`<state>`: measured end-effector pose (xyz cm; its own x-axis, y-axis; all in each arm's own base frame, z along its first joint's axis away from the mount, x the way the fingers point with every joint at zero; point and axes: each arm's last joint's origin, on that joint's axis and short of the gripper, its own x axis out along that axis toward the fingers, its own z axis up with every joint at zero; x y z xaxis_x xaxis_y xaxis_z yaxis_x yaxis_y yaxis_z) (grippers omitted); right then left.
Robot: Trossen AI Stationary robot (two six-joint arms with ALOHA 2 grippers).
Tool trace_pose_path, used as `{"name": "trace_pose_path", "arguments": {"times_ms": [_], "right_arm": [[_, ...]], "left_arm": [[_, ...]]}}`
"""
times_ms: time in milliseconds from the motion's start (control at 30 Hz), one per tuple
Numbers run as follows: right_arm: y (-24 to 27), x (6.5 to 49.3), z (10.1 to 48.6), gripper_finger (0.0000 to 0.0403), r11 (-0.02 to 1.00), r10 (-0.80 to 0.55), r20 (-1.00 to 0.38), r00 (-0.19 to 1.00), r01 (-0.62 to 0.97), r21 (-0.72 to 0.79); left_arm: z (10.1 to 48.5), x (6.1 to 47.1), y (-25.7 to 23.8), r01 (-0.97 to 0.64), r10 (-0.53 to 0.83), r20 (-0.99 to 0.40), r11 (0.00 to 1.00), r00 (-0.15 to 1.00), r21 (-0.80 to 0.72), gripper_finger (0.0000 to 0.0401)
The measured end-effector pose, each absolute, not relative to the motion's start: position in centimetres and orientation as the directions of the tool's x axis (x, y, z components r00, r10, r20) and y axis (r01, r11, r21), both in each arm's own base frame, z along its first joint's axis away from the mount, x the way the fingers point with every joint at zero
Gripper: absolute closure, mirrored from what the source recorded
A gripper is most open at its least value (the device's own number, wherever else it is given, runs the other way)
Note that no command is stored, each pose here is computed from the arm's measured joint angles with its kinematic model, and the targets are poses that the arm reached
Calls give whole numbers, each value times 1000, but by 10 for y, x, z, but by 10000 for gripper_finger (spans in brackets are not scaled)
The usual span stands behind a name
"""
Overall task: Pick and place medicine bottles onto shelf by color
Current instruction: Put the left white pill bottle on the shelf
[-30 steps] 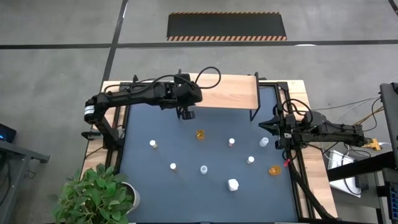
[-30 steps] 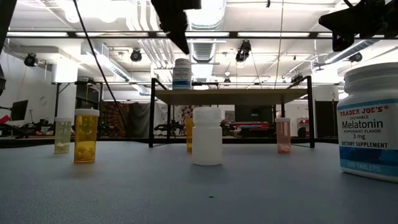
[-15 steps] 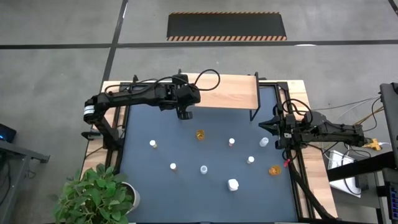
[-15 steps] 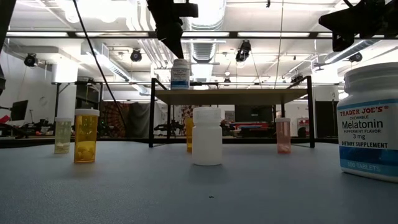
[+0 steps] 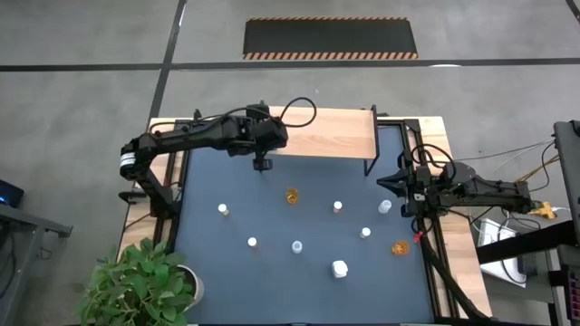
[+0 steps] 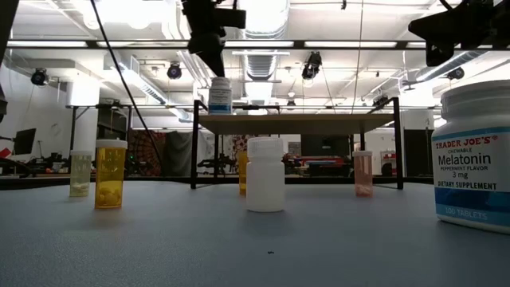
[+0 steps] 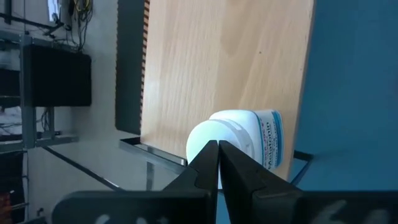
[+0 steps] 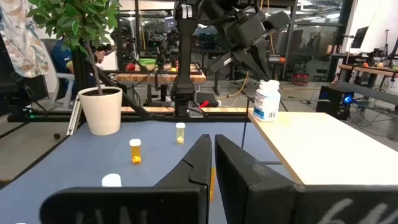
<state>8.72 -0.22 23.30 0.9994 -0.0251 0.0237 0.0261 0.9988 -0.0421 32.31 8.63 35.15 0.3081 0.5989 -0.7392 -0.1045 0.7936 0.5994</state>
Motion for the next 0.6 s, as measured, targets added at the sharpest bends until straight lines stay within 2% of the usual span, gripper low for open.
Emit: {"name": "trace_pose_path", "arguments": {"times_ms": [433,600], "right_arm": [[-2,87,233,390,999,-25,23,999,26,-43],[-2,87,233,390,999,-25,23,999,26,-44]], "left_arm": [[360,321,86,-110,608,-724,785,326,610,401],[377,323,77,-139,614,-689,776,384,615,401]]}}
